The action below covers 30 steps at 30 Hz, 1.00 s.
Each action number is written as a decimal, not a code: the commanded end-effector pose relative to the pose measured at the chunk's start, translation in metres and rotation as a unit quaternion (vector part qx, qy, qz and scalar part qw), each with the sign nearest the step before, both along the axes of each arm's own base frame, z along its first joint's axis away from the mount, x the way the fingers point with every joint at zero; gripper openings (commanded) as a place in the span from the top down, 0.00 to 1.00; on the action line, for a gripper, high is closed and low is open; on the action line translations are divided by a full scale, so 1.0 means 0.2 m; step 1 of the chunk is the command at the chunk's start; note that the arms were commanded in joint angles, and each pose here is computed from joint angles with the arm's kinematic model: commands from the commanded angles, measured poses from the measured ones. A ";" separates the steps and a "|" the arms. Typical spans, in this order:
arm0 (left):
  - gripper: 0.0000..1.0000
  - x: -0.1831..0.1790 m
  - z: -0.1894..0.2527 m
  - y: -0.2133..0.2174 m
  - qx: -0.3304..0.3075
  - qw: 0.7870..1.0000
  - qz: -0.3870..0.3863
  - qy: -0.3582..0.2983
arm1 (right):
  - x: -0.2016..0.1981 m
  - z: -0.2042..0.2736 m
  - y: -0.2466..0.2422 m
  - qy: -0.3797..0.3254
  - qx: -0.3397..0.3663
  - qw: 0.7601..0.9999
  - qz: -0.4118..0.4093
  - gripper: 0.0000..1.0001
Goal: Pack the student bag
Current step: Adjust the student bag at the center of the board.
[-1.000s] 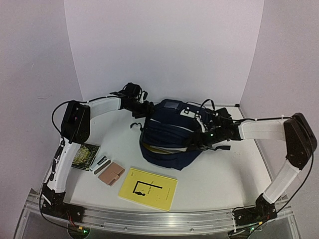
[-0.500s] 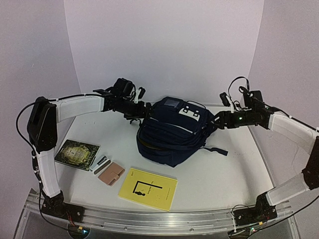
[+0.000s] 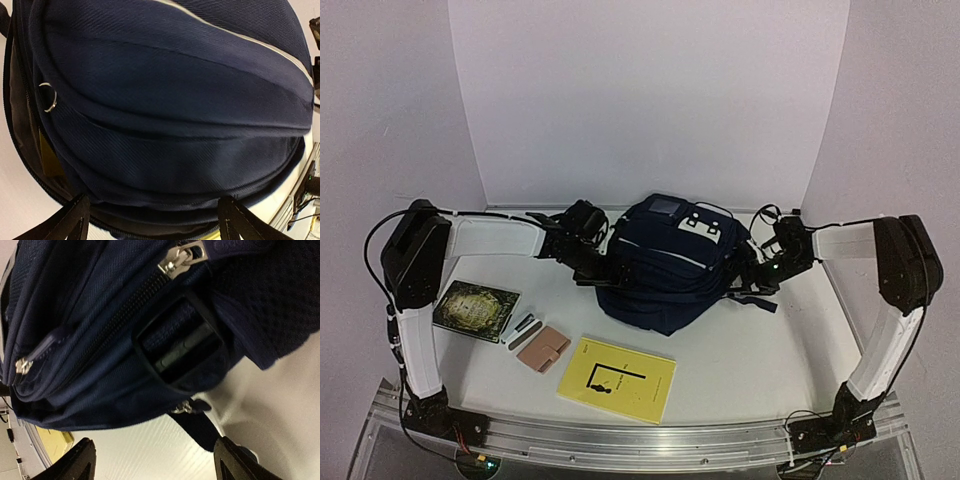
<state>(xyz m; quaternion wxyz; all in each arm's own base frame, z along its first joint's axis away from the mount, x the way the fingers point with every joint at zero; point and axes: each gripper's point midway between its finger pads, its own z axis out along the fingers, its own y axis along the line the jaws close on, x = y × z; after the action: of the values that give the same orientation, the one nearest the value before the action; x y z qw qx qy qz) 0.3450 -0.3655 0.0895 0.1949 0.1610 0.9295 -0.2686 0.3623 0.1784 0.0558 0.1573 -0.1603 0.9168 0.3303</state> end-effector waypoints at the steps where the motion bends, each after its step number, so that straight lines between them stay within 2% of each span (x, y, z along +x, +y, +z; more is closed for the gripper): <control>1: 0.15 0.14 -0.07 -0.02 -0.020 0.999 0.027 0.010 | -0.01 0.03 0.24 -0.006 0.057 0.998 0.035 0.20; 6: 0.23 0.42 -0.07 0.07 -0.055 0.996 0.065 0.004 | -0.09 0.03 0.51 -0.017 0.064 0.994 0.084 0.25; 9: 0.27 0.61 -0.05 0.16 -0.063 0.994 0.089 -0.011 | -0.13 0.10 0.71 -0.039 0.080 0.989 0.115 0.27; 13: 0.26 0.86 0.03 0.28 -0.065 0.991 0.114 -0.031 | -0.24 0.32 0.98 -0.086 0.107 0.976 0.171 0.25; 15: 0.24 0.92 0.08 0.35 -0.066 0.989 0.126 -0.042 | -0.24 0.46 1.01 -0.107 0.122 0.972 0.172 0.22; 17: 0.21 0.93 0.17 0.38 -0.059 0.988 0.123 -0.068 | -0.20 0.54 0.93 -0.124 0.120 0.973 0.154 0.21; 20: 0.18 0.83 0.30 0.38 -0.061 0.988 0.113 -0.085 | -0.06 0.57 0.65 -0.140 0.092 0.981 0.099 0.18; 25: 0.13 0.59 0.29 0.36 -0.039 0.990 0.096 -0.093 | 0.38 0.49 0.06 -0.168 -0.004 0.985 -0.045 0.12; 30: 0.12 0.43 0.22 0.36 -0.038 0.992 0.096 -0.074 | 0.67 0.31 -0.18 -0.174 -0.080 0.977 -0.098 0.06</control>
<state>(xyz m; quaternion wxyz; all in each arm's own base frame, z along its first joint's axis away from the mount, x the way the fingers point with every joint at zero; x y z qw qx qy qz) 0.4428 -0.2919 0.1145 0.2611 0.0837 0.9237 -0.2675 0.4716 0.1521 0.1540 0.3495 -0.1298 0.8877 0.2702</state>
